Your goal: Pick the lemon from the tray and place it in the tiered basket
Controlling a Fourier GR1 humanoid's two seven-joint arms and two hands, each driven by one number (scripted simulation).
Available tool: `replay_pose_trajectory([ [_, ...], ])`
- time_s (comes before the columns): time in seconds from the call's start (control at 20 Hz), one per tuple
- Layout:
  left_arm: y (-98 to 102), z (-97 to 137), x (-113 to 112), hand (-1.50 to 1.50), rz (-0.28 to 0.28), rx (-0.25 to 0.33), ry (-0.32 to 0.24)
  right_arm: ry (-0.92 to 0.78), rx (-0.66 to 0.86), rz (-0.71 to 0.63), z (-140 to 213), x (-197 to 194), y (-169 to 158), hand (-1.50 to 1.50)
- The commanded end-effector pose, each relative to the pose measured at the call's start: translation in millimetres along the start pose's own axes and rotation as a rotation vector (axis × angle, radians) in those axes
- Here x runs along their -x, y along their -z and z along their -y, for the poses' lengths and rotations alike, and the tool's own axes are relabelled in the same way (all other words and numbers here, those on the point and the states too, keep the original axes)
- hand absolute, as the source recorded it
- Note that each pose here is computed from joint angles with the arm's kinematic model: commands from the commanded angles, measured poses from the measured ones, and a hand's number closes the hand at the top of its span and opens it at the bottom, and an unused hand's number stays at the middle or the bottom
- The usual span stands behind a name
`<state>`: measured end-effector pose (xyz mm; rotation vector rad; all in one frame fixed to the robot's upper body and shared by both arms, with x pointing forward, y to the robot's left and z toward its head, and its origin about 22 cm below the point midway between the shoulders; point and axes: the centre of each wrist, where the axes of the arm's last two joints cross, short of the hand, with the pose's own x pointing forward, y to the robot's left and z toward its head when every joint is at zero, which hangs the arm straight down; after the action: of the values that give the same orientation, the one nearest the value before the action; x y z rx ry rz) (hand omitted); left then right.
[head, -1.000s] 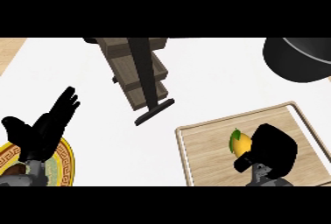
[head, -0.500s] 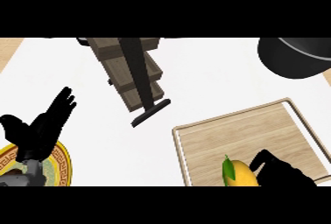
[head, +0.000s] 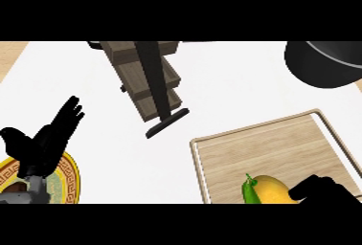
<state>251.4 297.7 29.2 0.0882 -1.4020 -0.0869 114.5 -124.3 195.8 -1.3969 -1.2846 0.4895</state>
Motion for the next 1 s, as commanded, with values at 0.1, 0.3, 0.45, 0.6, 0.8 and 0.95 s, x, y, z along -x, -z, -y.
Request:
replay_pose_trajectory([
  [0.1, 2, 3, 1, 0.00, -0.006, 0.015, -0.002, 0.162, 0.136, -0.049, 24, -17, -10, 1.50],
  [0.3, 6, 5, -13, 0.00, 0.024, 0.023, 0.007, 0.172, 0.133, -0.018, 25, -28, -6, 1.50],
  [0.45, 7, 11, -9, 0.00, 0.021, 0.048, 0.009, 0.178, 0.118, 0.004, 19, -39, 4, 1.50],
  [0.6, 14, 12, -14, 0.00, 0.030, 0.053, 0.019, 0.174, 0.132, 0.018, 15, -52, 15, 1.50],
  [0.8, 9, 12, -13, 0.00, 0.024, 0.089, 0.019, 0.177, 0.150, 0.011, 10, -71, 35, 1.50],
  [0.95, 13, 17, -14, 0.00, 0.032, 0.088, 0.021, 0.182, 0.141, -0.014, 10, -83, 52, 1.50],
])
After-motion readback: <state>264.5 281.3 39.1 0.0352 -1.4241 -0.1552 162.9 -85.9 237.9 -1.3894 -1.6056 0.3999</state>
